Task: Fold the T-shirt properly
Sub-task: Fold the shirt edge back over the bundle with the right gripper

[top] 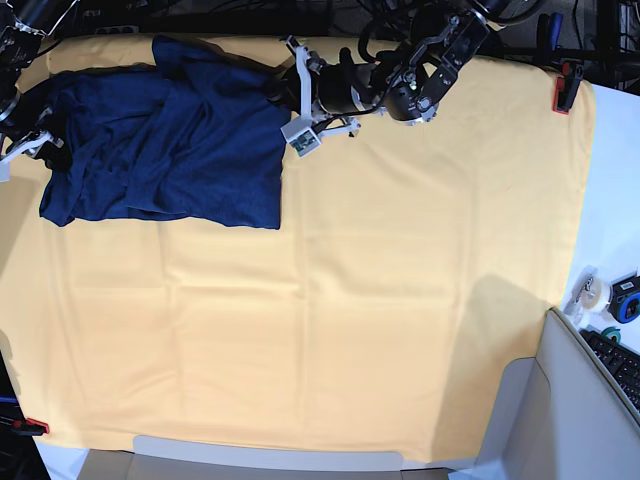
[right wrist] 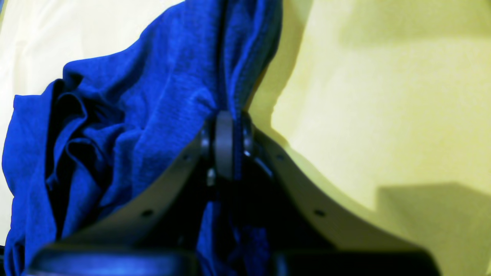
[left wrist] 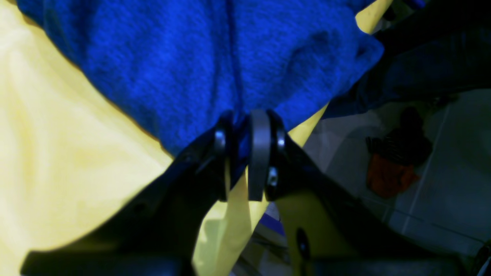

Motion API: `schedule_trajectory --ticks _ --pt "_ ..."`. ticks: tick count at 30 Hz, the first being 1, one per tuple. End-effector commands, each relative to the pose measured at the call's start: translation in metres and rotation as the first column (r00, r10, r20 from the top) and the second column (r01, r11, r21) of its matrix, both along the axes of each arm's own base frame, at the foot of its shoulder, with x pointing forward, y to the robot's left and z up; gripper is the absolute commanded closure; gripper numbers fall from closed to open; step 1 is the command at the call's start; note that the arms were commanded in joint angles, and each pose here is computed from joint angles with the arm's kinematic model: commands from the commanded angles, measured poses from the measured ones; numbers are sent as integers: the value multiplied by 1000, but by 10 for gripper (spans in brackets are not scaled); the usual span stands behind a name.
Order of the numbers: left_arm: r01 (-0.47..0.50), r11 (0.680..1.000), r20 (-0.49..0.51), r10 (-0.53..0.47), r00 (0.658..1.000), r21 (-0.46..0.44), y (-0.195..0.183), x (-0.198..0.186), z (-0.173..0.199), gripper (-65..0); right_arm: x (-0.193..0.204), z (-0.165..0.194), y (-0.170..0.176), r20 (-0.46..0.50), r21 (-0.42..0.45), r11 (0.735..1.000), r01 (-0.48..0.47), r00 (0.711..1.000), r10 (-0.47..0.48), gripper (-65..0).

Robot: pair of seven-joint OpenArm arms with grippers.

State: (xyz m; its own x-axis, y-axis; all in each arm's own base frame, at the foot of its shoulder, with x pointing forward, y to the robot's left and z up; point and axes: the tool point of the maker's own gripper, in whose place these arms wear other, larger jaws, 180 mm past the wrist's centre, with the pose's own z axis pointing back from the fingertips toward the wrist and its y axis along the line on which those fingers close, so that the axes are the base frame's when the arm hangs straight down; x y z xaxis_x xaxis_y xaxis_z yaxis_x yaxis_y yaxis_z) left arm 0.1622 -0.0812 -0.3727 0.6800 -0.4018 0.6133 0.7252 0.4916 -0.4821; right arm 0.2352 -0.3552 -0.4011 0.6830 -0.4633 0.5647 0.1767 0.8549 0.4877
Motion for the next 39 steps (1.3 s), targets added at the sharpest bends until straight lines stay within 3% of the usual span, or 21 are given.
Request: schedule_trajectory --ticks 1,6,12,16,20,26,32,35,39 --pt "-2 999 26 3 1000 -43 -5 5 12 -64 -35 -32 15 -209 -5 996 -92 974 89 0" --pt "-2 999 26 3 1000 -43 -5 5 12 -64 -25 0 14 -142 -121 982 -148 981 130 0" --pt "-40 999 28 41 999 -38 3 14 11 -64 -15 48 51 -25 -264 937 -229 973 230 0" --pt "-67 997 31 68 997 -30 10 21 11 -64 -11 77 81 55 -332 909 -250 958 283 0" --pt "-79 996 33 80 996 -27 13 25 11 -64 0 101 116 114 -385 870 -309 919 377 0" --pt "-79 996 33 80 996 -27 13 25 11 -64 8 98 175 134 -347 821 -454 842 522 0" --pt "-79 996 33 80 996 -27 13 25 11 -64 13 96 225 171 -293 782 -550 775 609 0" --pt "-79 996 33 80 996 -27 13 25 11 -64 17 95 242 171 -230 803 -550 790 590 0" --pt "-80 997 32 80 996 -26 13 25 10 -64 25 101 265 189 -192 796 -574 774 604 0"
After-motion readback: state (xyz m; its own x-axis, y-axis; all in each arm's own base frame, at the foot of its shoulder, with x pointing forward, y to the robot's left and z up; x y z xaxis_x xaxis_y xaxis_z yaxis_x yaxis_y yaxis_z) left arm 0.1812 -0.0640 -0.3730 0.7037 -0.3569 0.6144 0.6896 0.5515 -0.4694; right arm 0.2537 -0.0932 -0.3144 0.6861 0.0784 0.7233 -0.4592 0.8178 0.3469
